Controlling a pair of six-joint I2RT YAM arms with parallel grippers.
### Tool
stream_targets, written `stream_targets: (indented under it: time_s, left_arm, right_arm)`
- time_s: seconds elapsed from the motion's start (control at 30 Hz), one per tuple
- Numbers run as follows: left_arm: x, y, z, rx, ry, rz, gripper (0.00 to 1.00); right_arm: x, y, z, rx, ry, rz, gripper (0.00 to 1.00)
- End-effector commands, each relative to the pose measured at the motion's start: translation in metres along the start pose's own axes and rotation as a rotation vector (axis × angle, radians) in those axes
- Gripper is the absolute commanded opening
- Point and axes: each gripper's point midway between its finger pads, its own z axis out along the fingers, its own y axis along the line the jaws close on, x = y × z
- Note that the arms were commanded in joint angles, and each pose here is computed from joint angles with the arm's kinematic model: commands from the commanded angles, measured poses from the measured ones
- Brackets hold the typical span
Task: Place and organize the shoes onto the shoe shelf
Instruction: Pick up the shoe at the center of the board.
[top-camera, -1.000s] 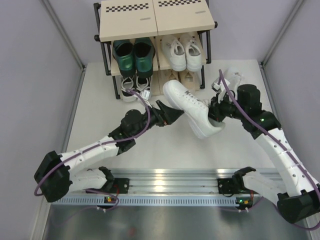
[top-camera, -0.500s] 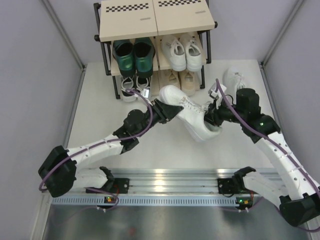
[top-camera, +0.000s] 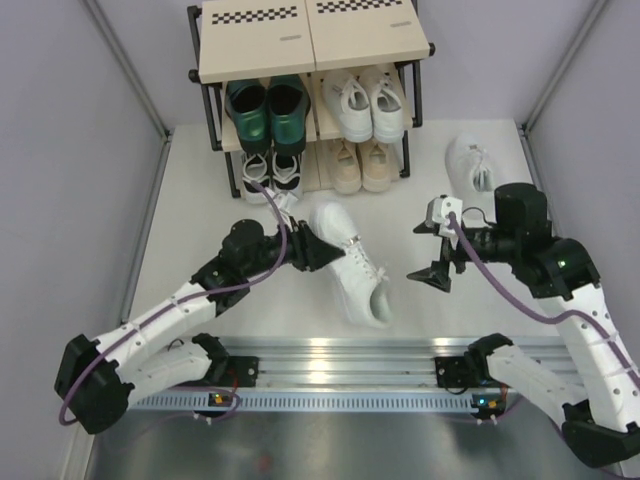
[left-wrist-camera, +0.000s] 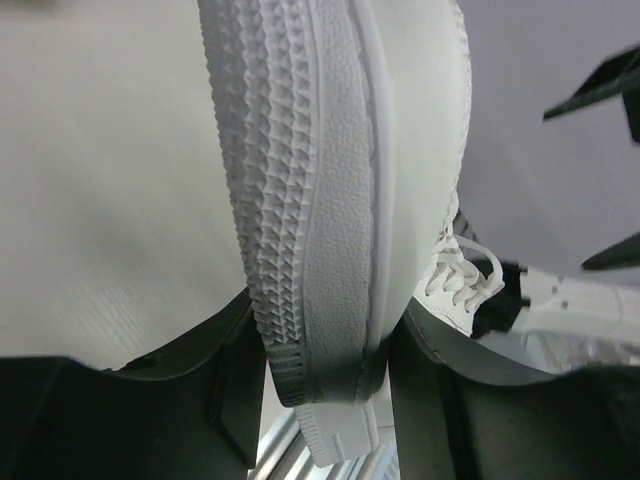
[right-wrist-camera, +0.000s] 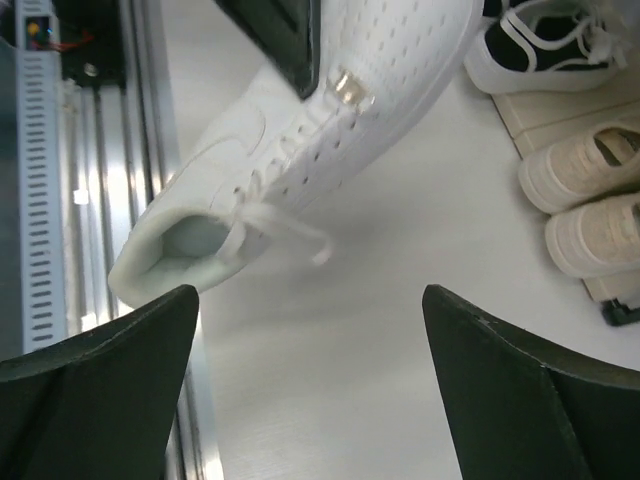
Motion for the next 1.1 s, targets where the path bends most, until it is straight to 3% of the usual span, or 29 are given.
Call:
stream_targets:
  time_s: [0.0,0.07,0.1,0.33,0.57,0.83,0.93,1.03,1.07]
  left_arm:
    - [0.023,-0.062,-0.017,0.351,0.210,0.169,0.00]
    - [0.027,-0.075,-0.020,0.438,0.259,0.204,0.00]
    - [0.031,-0.077,-0.020,0.462,0.288,0.209,0.00]
    - [0.019,-0.119,-0.032,0.642,0.317,0.304,0.00]
    - [0.029,-0.131,-0.033,0.703,0.381,0.291,0.00]
    - [0.018,-0.134,-0.025,0.687,0.320,0.325,0.00]
    - [0.015,-0.137,-0.023,0.694,0.303,0.320,0.00]
    - [0.015,-0.134,-0.019,0.683,0.303,0.308,0.00]
    - [0.015,-0.133,-0.017,0.675,0.296,0.305,0.00]
  right_arm:
    - [-0.038,0.019,0.012,-0.214,-0.136,0.089,0.93]
    - [-0.058,0.005,0.022,-0.224,-0.190,0.152,1.00]
    - [-0.057,0.003,0.033,-0.274,-0.177,0.242,0.99]
    - [-0.072,-0.018,0.067,-0.330,-0.150,0.351,0.99]
    - [-0.075,0.001,0.079,-0.461,-0.159,0.379,0.99]
    - [-0.071,0.031,0.074,-0.600,-0.185,0.393,0.99]
    - [-0.069,0.036,0.072,-0.603,-0.195,0.389,0.92]
    - [-0.075,0.039,0.068,-0.631,-0.217,0.388,0.64]
    - [-0.077,0.039,0.067,-0.634,-0.222,0.383,0.47]
